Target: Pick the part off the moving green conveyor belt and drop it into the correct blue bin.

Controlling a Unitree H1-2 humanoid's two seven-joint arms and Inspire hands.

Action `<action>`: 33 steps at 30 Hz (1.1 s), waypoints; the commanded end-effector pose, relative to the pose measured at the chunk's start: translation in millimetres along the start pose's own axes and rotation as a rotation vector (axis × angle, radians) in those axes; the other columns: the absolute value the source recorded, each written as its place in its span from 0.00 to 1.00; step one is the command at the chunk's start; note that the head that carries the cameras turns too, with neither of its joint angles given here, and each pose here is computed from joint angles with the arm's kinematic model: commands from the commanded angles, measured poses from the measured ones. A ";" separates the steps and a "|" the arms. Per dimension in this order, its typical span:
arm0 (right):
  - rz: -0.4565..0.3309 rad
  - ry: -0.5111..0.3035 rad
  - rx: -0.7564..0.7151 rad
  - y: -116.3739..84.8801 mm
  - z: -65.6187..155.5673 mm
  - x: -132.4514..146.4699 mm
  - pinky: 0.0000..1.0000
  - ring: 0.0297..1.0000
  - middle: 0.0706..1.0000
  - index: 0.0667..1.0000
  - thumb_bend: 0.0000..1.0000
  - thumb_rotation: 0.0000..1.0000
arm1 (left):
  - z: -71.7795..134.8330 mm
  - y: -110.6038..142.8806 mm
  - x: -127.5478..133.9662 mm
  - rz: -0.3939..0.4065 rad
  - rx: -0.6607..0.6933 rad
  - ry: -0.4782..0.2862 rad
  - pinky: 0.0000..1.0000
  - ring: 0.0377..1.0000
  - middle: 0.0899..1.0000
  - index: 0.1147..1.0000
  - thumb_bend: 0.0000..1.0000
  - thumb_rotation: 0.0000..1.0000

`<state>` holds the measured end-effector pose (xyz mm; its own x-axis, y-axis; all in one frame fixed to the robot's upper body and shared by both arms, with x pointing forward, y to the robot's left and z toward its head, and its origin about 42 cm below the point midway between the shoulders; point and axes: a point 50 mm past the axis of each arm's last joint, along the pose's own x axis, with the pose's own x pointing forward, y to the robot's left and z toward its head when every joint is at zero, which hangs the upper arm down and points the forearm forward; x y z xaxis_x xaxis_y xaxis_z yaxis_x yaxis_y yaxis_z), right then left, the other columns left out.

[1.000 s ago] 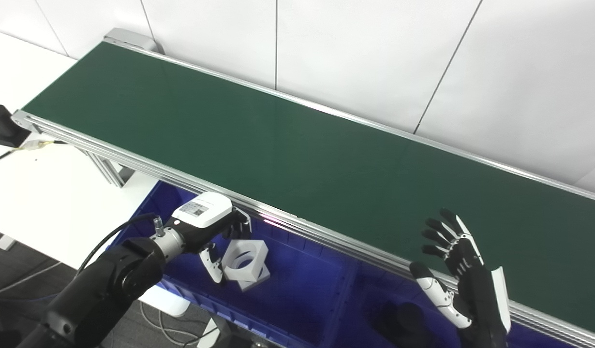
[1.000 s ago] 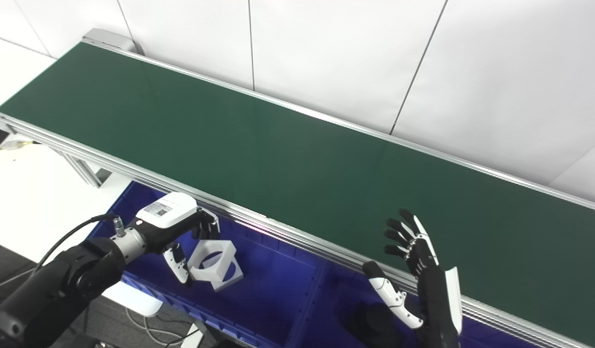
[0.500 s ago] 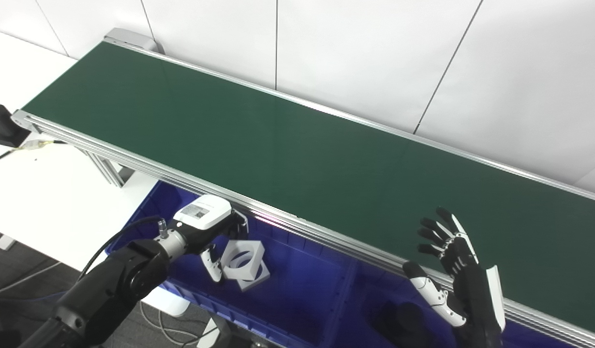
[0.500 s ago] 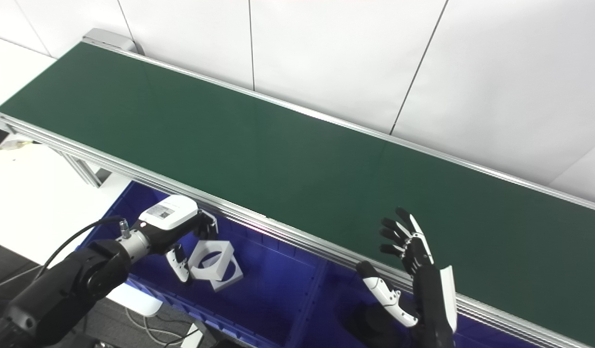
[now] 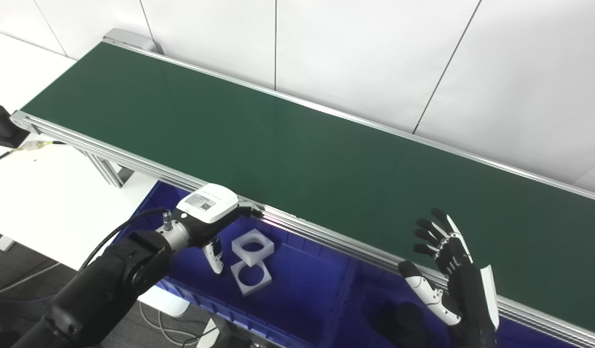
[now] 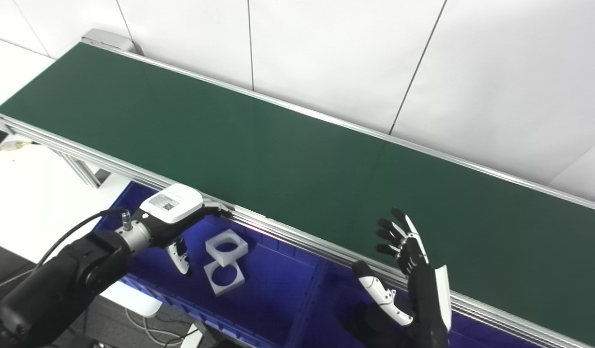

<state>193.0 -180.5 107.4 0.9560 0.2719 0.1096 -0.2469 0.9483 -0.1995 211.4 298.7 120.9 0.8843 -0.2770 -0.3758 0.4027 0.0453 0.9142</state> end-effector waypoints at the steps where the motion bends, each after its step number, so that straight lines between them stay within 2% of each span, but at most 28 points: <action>1: -0.017 -0.058 0.011 1.6 7.4 2.9 0.69 0.79 0.81 0.91 0.63 0.46 | 1.7 27.1 -7.6 0.049 0.014 0.008 0.68 0.82 0.93 0.97 0.95 0.00; 5: -0.016 -0.057 0.006 2.3 6.1 2.4 0.69 0.78 0.81 0.91 0.62 0.45 | 14.9 52.2 -22.4 0.086 -0.052 -0.029 0.67 0.79 0.91 0.93 0.87 0.00; 8: -0.017 -0.054 0.004 3.9 4.7 2.2 0.68 0.78 0.81 0.90 0.62 0.45 | 25.9 71.9 -34.9 0.130 -0.189 -0.129 0.65 0.76 0.83 0.86 0.81 0.00; 10: -0.017 -0.048 0.005 5.7 3.2 2.1 0.69 0.78 0.81 0.90 0.63 0.46 | 33.6 82.3 -41.4 0.144 -0.299 -0.216 0.66 0.76 0.80 0.81 0.83 0.09; 11: -0.017 -0.044 0.007 6.6 2.6 2.1 0.69 0.78 0.81 0.90 0.63 0.46 | 36.8 85.2 -43.7 0.147 -0.347 -0.257 0.66 0.76 0.80 0.81 0.83 0.09; 13: -0.016 -0.041 0.010 7.8 1.9 1.9 0.69 0.78 0.81 0.91 0.63 0.46 | 42.1 86.6 -46.1 0.143 -0.437 -0.326 0.67 0.78 0.80 0.80 0.86 0.16; 16: -0.015 -0.038 0.008 9.6 1.3 1.3 0.69 0.78 0.81 0.91 0.64 0.47 | 47.7 80.9 -44.7 0.122 -0.566 -0.408 0.68 0.76 0.77 0.79 0.89 0.32; 21: -0.016 -0.040 0.006 14.1 -0.2 0.8 0.70 0.79 0.82 0.90 0.64 0.49 | 52.5 62.1 -28.3 0.067 -0.763 -0.491 0.74 0.78 0.79 0.80 0.92 0.40; 27: -0.024 -0.042 0.007 23.4 -1.1 0.9 0.69 0.79 0.82 0.89 0.63 0.57 | 60.3 21.2 3.7 0.025 -1.125 -0.546 0.78 0.81 0.81 0.81 1.00 0.35; 30: -0.037 -0.044 0.012 29.1 -2.2 0.8 0.70 0.79 0.81 0.88 0.62 0.62 | 63.2 0.3 21.8 0.029 -1.239 -0.573 0.81 0.83 0.84 0.85 1.00 0.37; 33: -0.053 -0.047 0.011 33.8 -3.2 0.9 0.70 0.80 0.81 0.87 0.62 0.68 | 64.9 -11.2 32.5 0.037 -1.288 -0.586 0.82 0.84 0.85 0.87 1.00 0.39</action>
<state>185.0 -152.9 87.6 0.9693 0.2328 0.0795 -0.2155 0.9593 -0.1826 210.3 226.7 94.2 0.8047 -0.5915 -0.0506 0.5918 0.8060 -0.0091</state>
